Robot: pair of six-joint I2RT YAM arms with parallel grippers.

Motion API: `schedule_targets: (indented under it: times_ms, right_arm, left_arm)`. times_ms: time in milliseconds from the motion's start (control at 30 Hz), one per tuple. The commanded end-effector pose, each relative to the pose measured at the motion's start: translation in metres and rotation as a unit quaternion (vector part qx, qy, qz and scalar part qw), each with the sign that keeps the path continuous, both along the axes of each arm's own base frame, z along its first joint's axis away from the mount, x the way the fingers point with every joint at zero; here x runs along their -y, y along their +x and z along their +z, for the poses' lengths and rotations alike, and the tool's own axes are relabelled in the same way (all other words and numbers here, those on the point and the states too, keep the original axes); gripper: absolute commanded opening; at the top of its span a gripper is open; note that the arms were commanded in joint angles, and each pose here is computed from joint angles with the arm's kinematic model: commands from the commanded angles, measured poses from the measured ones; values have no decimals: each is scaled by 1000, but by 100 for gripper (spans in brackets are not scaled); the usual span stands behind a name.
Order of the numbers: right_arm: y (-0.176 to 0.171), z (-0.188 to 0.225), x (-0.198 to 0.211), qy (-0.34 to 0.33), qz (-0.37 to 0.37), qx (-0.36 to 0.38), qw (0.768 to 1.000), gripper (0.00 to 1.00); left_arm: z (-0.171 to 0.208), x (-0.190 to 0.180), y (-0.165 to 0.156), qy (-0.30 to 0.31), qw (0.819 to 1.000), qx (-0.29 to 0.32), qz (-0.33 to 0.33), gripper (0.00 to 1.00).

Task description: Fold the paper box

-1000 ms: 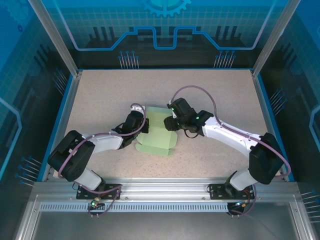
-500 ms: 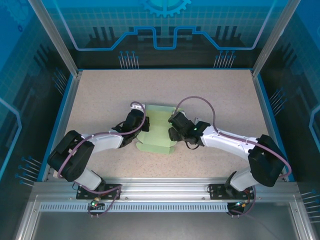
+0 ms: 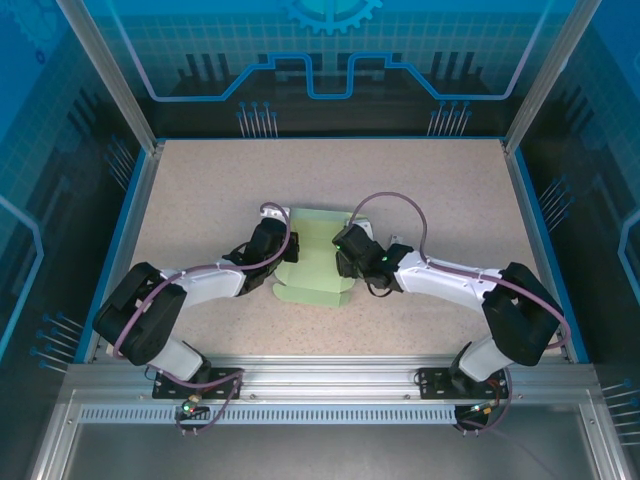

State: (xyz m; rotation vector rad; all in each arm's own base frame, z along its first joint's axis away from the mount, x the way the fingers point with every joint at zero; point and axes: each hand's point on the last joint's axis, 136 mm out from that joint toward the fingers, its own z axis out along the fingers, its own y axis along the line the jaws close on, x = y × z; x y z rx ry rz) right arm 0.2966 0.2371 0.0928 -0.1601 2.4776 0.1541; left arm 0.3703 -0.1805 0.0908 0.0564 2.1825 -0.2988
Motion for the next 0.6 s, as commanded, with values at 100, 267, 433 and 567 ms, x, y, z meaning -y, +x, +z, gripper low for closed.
schedule_targets:
  times_ms: [100, 267, 433, 567]
  right_arm:
    - [20, 28, 0, 16, -7, 51, 999, 52]
    - [21, 40, -6, 33, 19, 76, 996, 51]
    - [17, 47, -18, 67, 48, 86, 993, 50]
    - [16, 46, -28, 84, 68, 84, 991, 49]
  left_arm:
    - [14, 6, 1, -17, 1000, 14, -3, 4]
    - [15, 6, 0, -18, 1000, 15, -4, 4]
    - [13, 7, 0, -21, 1000, 11, -4, 4]
    - [13, 7, -1, -22, 1000, 10, -4, 4]
